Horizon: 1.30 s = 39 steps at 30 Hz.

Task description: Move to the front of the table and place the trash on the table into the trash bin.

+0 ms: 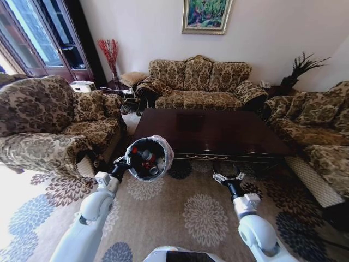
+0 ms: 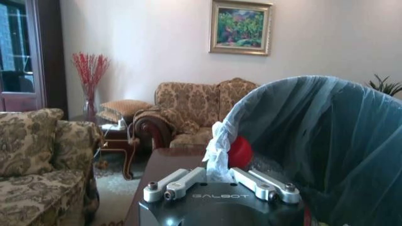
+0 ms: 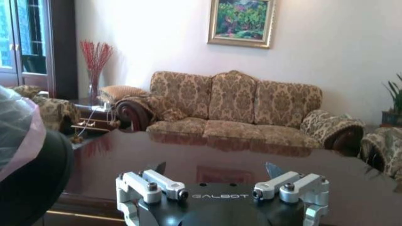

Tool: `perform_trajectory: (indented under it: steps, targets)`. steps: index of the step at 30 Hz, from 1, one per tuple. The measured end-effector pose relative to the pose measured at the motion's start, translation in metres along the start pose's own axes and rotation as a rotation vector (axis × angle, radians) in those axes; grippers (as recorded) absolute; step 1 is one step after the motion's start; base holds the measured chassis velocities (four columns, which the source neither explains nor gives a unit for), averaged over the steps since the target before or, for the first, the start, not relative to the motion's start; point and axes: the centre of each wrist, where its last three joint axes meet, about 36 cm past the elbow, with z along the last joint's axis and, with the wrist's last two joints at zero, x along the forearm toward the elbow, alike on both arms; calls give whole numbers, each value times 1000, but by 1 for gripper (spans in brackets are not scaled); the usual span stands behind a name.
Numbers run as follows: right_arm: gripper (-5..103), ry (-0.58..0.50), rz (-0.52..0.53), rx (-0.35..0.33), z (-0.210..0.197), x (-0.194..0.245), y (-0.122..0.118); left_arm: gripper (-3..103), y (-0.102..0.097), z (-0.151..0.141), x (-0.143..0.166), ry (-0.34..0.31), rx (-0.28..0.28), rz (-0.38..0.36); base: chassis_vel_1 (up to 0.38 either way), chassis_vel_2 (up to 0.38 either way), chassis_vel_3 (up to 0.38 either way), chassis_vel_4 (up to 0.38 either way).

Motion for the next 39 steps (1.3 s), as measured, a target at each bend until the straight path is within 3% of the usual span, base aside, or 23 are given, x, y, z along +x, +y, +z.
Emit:
perform_trajectory:
  steps: [4, 9, 12, 17, 29, 31, 32, 39]
  targets:
    - [100, -10, 10, -3, -3, 0, -1, 1, 9, 3, 9, 25, -18, -35, 0, 0, 0, 0]
    - [100, -13, 26, -6, 0, 6, -5, 1, 23, 16, 32, 105, -47, -48, 0, 0, 0, 0]
    - [100, -16, 38, -4, 5, 11, -10, 1, 30, 33, 52, 197, -65, -49, 0, 0, 0, 0]
    - [100, -25, 41, -13, 11, 12, -10, 1, 29, 52, 59, 257, -63, -56, 0, 0, 0, 0]
    - [100, -7, 39, -44, 18, 25, -3, 1, 28, 54, 54, 223, -58, -96, 0, 0, 0, 0]
    - [100, -4, 41, -39, 3, 29, -6, 1, 28, 50, 55, 216, -56, -100, 0, 0, 0, 0]
    - [100, -24, 40, -43, -23, 31, -15, 1, 30, 48, 56, 213, -52, -104, 0, 0, 0, 0]
    - [100, -49, 42, -38, -44, 38, -38, 1, 32, 46, 57, 210, -50, -107, 0, 0, 0, 0]
